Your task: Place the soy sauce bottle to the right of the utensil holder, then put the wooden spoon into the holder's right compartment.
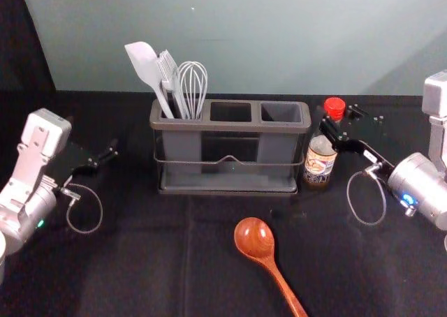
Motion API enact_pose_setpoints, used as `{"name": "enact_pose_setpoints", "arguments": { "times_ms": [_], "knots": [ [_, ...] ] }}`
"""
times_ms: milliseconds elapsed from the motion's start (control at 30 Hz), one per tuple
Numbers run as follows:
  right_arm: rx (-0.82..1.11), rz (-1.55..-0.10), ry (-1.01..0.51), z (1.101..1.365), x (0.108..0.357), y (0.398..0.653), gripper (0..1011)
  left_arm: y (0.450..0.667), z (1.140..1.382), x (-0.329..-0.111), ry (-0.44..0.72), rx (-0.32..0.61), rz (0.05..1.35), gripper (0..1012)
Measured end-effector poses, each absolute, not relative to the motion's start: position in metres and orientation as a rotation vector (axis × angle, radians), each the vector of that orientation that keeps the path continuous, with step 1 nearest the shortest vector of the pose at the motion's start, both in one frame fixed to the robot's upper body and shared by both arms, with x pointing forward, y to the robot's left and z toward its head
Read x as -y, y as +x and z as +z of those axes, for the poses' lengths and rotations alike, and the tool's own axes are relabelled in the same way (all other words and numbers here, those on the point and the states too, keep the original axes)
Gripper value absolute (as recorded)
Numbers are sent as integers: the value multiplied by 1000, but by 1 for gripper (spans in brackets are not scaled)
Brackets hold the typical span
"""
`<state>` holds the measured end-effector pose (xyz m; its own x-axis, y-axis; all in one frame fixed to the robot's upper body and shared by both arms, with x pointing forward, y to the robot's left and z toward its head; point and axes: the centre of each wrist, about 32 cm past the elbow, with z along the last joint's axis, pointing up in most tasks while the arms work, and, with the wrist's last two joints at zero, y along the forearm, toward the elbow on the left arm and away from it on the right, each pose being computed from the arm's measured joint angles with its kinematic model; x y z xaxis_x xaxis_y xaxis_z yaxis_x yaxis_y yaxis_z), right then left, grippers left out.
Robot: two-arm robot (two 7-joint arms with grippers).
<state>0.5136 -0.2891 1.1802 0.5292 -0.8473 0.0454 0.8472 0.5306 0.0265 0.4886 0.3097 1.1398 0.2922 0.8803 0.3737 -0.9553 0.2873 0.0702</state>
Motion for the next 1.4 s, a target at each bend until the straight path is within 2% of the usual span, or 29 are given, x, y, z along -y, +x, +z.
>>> {"name": "enact_pose_setpoints", "arguments": {
  "times_ms": [533,833,867,1167,1200,1267,1400],
  "knots": [
    [51,-1026,8,1174,287,517,382,489,1140,-310,304,285,1248,1005],
    [63,-1034,17,1180,290,517,625,489,1140,-310,304,285,1248,1005],
    [69,-1036,21,1183,291,516,682,489,1140,-310,304,285,1248,1005],
    [115,-1043,42,1203,291,506,941,489,1140,-310,304,285,1248,1005],
    [115,-1046,35,1205,291,504,941,489,1140,-310,304,285,1248,1005],
    [111,-1052,16,1208,289,501,1003,489,1140,-310,304,285,1248,1005],
    [88,-1071,-48,1215,286,487,1002,489,1140,-310,304,285,1248,1005]
  ]
}}
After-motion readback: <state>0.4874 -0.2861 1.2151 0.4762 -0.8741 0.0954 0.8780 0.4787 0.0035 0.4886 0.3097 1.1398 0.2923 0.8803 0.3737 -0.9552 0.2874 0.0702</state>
